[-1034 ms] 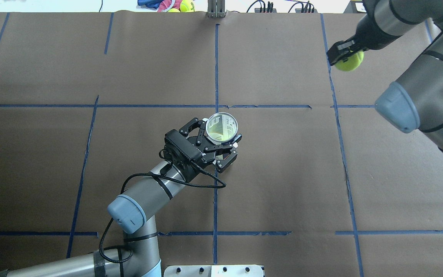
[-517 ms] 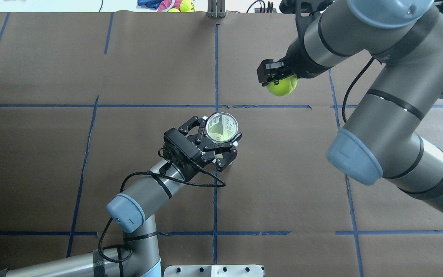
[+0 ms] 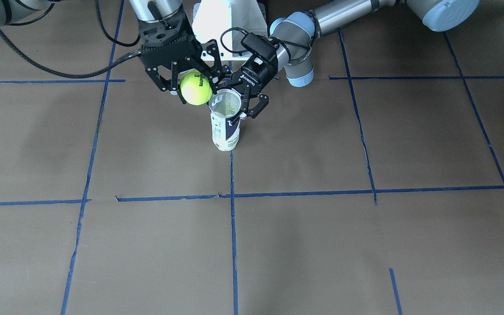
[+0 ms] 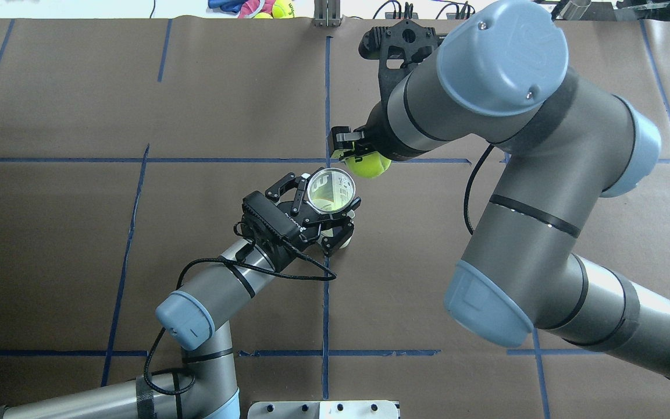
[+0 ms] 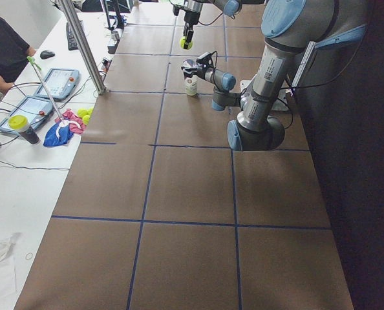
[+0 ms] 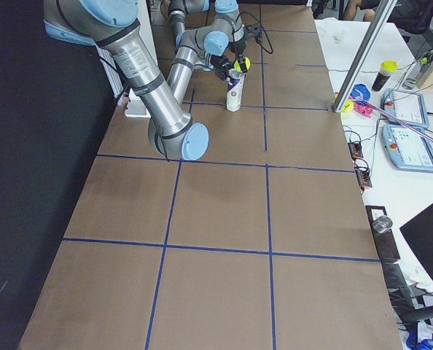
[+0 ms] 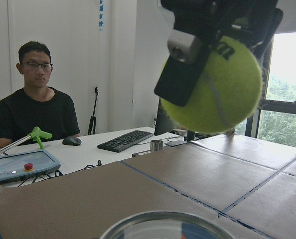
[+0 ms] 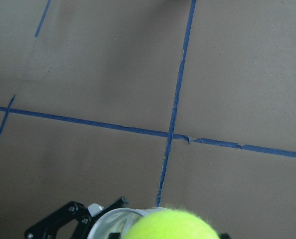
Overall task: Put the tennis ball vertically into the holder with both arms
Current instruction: 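Carry the second ball with the right gripper above the held can, then lower the ball into the can and open the right gripper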
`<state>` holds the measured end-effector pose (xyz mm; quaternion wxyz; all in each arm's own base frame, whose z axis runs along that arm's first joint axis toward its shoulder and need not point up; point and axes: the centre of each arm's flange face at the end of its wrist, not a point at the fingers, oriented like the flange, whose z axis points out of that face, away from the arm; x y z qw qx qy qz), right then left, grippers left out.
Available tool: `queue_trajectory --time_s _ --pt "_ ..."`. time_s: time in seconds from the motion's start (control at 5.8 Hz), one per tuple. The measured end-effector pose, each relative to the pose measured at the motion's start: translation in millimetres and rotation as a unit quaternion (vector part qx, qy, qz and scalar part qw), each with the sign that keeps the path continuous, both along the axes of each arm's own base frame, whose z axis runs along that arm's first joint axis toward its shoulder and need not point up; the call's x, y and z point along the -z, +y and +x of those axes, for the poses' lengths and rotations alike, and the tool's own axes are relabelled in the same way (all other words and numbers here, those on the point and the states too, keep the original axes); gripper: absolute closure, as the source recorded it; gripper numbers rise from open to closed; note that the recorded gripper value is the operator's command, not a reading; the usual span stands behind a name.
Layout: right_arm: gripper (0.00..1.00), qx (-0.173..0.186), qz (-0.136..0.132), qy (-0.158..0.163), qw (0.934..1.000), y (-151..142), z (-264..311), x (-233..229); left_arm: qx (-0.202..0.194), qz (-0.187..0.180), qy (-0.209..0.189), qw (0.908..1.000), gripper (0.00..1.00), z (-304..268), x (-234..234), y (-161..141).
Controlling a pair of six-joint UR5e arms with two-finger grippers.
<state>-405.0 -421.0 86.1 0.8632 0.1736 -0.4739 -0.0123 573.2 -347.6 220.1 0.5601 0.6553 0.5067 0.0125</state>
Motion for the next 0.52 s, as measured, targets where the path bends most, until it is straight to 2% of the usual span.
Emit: queue_trajectory --time_s 0.17,0.52 --pt "0.98 0.000 0.003 0.000 1.0000 8.6 -12.5 4.6 0.000 0.000 -0.001 1.0000 0.18 -0.3 -0.9 -0.1" --pt "0.96 -0.003 0.000 0.003 1.0000 6.7 -39.9 21.7 0.000 0.000 -0.002 1.0000 0.17 0.4 -1.3 1.3"
